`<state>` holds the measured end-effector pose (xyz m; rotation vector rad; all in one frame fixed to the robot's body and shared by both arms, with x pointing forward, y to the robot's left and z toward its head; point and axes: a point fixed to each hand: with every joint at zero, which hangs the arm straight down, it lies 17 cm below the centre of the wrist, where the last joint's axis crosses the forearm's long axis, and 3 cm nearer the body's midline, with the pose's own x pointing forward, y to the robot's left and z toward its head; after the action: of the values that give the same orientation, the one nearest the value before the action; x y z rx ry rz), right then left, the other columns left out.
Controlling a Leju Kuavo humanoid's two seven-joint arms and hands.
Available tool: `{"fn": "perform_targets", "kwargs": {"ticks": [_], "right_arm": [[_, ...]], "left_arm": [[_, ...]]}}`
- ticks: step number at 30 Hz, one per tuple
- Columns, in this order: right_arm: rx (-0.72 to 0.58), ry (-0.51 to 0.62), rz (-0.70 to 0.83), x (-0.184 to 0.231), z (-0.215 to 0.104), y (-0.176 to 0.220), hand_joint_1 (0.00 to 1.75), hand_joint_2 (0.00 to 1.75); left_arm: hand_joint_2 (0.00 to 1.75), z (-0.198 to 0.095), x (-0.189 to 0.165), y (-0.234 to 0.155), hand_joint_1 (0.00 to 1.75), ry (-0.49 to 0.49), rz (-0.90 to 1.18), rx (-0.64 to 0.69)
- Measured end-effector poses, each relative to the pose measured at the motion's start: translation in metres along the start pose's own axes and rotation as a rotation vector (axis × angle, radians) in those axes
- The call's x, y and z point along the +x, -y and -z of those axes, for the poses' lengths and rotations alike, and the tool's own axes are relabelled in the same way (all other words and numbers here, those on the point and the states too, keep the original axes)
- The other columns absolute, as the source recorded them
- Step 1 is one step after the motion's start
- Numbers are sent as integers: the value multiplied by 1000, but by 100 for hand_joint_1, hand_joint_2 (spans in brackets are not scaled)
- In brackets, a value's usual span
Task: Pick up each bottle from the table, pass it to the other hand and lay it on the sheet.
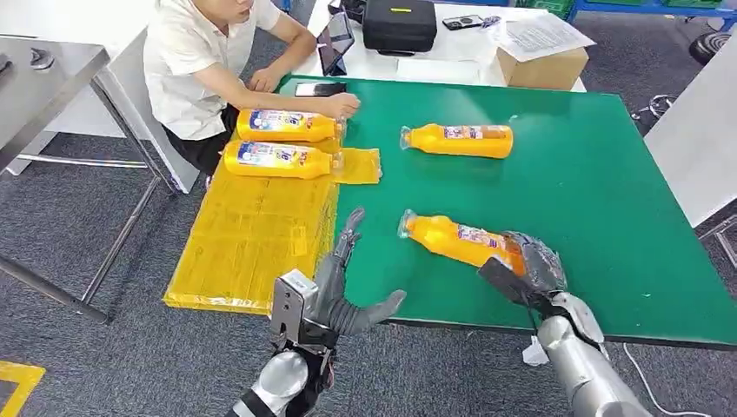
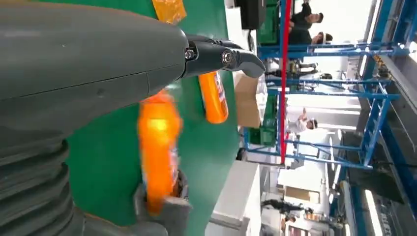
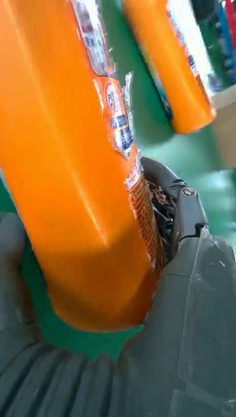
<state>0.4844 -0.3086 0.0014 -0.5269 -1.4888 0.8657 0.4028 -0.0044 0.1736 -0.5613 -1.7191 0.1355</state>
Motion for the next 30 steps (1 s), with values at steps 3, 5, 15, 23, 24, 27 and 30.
{"fn": "perform_targets", "kwargs": {"ticks": [3, 5, 15, 23, 24, 27, 30], "right_arm": [[13, 15, 62, 5, -1, -4, 175, 175], [10, 15, 73, 6, -1, -4, 175, 175], [-87, 141, 570, 68, -21, -12, 175, 175], [-203, 290, 772, 145, -46, 0, 175, 175], [-213, 314, 787, 158, -47, 1, 175, 175], [-242, 400, 793, 203, -48, 6, 175, 175], [-214, 456, 772, 238, -49, -5, 175, 175]], "left_arm": [[175, 0, -1, 0, 0, -8, -20, -2], [175, 0, -2, 0, 0, -9, -24, -3], [175, -8, -23, -66, 0, -63, -148, 243], [175, -43, -75, -104, 0, -267, -328, 355], [175, -44, -79, -102, 0, -289, -346, 344], [175, -44, -83, -91, 0, -312, -380, 295], [175, -39, -75, -84, 0, -278, -326, 260]]}}
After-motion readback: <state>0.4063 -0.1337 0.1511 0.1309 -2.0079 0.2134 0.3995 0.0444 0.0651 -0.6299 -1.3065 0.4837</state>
